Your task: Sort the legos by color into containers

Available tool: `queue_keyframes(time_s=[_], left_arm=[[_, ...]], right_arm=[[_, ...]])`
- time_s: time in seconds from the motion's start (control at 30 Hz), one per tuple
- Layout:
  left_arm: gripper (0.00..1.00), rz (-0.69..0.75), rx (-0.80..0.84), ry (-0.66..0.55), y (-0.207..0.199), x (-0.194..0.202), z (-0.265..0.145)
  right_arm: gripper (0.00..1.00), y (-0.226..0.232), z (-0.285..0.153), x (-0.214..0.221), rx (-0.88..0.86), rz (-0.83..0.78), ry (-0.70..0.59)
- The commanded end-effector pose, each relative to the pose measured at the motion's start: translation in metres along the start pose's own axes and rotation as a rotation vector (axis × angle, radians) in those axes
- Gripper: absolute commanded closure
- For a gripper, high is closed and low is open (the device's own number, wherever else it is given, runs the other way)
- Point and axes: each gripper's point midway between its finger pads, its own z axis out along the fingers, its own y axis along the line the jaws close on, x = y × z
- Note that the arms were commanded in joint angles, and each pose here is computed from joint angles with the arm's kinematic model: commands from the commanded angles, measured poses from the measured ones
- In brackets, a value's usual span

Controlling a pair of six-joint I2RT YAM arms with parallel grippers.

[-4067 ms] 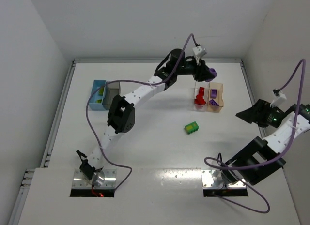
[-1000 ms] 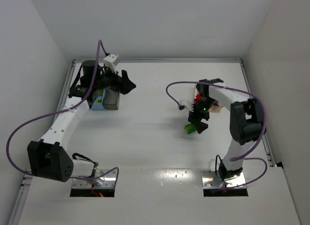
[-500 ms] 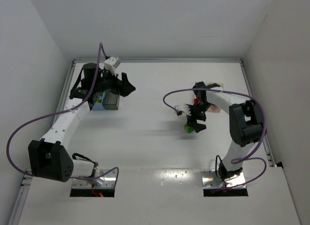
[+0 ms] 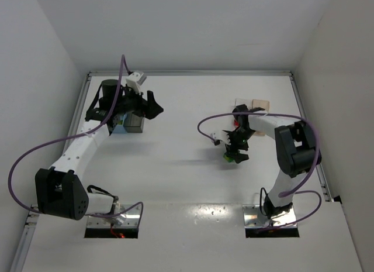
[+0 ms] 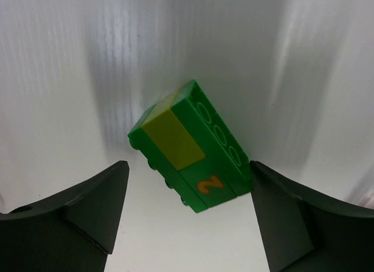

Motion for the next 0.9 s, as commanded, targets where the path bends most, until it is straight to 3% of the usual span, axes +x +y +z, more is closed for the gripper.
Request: queue_keyframes(time_s=[0.0,0.13,0.27,0.53,0.7,0.8,0.87], left_arm=[[0.11,0.025,-0.005,-0.058,0.001,-0.015,-0.005],[0.11,0.018,-0.006,-0.048,0.002,-0.007,-0.004],[0.11,-0.003,0.003,-0.028,0.002,0.003,-0.002],[0.11,-0.085,0.091,-0.031,-0.014,0.022,-0.006],[0.11,-0.25,0.33,-0.005,-0.05,0.058,-0.02],[0.11,-0.318,0.461,-0.016,-0.072,0.061,-0.029],[0.11,-0.341,0.516,-0.034,-0.082,0.049,-0.035]], right_arm=[[0.17,-0.003,-0.005,-0.008,0.051,-0.065,-0.028],[0.29,-0.003,-0.002,-0.007,0.062,-0.08,-0.029],[0.5,-0.003,-0.003,-0.007,0.082,-0.088,-0.033],[0.75,0.002,-0.021,-0.025,0.135,-0.035,-0.108],[0.8,-0.027,-0.059,-0.068,0.313,0.129,-0.303],[0.81,-0.041,-0.092,-0.113,0.443,0.174,-0.462],[0.81,-0.046,-0.104,-0.126,0.497,0.206,-0.496]])
